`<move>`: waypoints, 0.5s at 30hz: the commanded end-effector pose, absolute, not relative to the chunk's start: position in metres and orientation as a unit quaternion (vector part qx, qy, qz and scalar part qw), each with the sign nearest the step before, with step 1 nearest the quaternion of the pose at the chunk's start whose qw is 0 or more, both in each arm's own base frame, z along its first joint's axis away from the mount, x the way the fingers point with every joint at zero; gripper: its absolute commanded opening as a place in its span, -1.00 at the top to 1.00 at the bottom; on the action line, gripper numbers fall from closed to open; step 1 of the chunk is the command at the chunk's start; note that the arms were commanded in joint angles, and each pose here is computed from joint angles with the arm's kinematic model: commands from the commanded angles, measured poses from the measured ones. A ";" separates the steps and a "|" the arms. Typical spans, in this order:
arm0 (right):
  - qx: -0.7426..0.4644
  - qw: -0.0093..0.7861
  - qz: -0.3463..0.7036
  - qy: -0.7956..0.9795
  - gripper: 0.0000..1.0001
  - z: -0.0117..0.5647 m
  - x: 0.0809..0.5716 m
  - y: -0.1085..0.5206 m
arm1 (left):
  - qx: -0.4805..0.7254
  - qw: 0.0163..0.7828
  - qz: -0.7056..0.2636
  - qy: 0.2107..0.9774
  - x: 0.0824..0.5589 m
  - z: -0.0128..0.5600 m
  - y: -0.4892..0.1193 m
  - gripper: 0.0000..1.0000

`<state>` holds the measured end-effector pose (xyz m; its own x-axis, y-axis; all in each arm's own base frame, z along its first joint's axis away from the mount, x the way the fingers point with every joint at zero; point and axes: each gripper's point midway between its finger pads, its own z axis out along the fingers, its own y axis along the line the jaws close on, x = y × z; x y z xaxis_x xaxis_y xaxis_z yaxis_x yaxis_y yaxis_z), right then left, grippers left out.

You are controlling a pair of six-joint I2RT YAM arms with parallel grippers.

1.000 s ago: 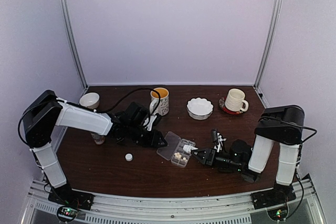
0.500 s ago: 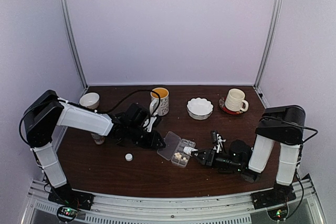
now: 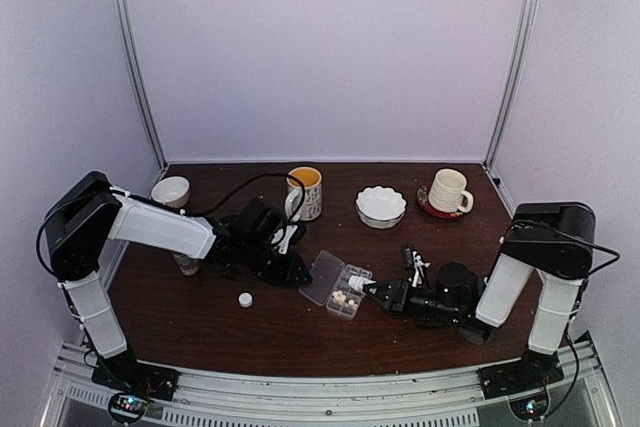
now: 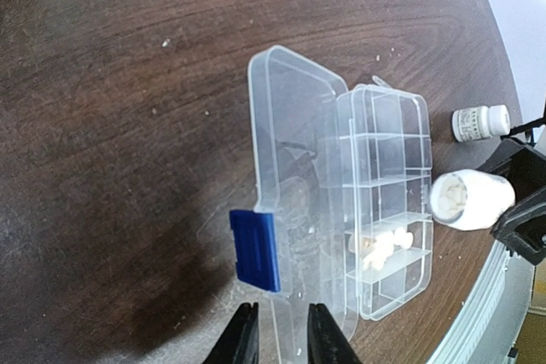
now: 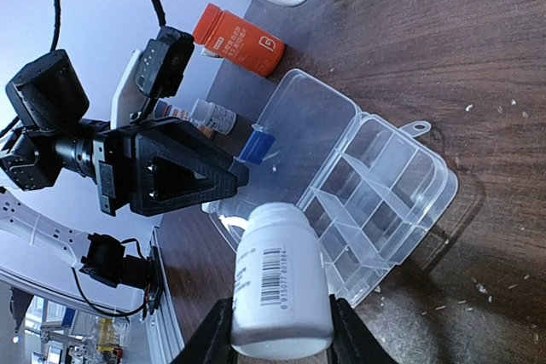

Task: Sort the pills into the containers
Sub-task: Pour the pill into the compartment of the pill container.

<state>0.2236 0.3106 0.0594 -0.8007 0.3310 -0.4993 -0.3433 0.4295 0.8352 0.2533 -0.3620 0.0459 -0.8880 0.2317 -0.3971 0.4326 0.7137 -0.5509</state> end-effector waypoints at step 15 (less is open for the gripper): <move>0.019 0.308 0.534 0.787 1.00 0.071 0.231 0.315 | 0.193 0.156 -0.319 0.915 0.254 0.047 -0.360 0.55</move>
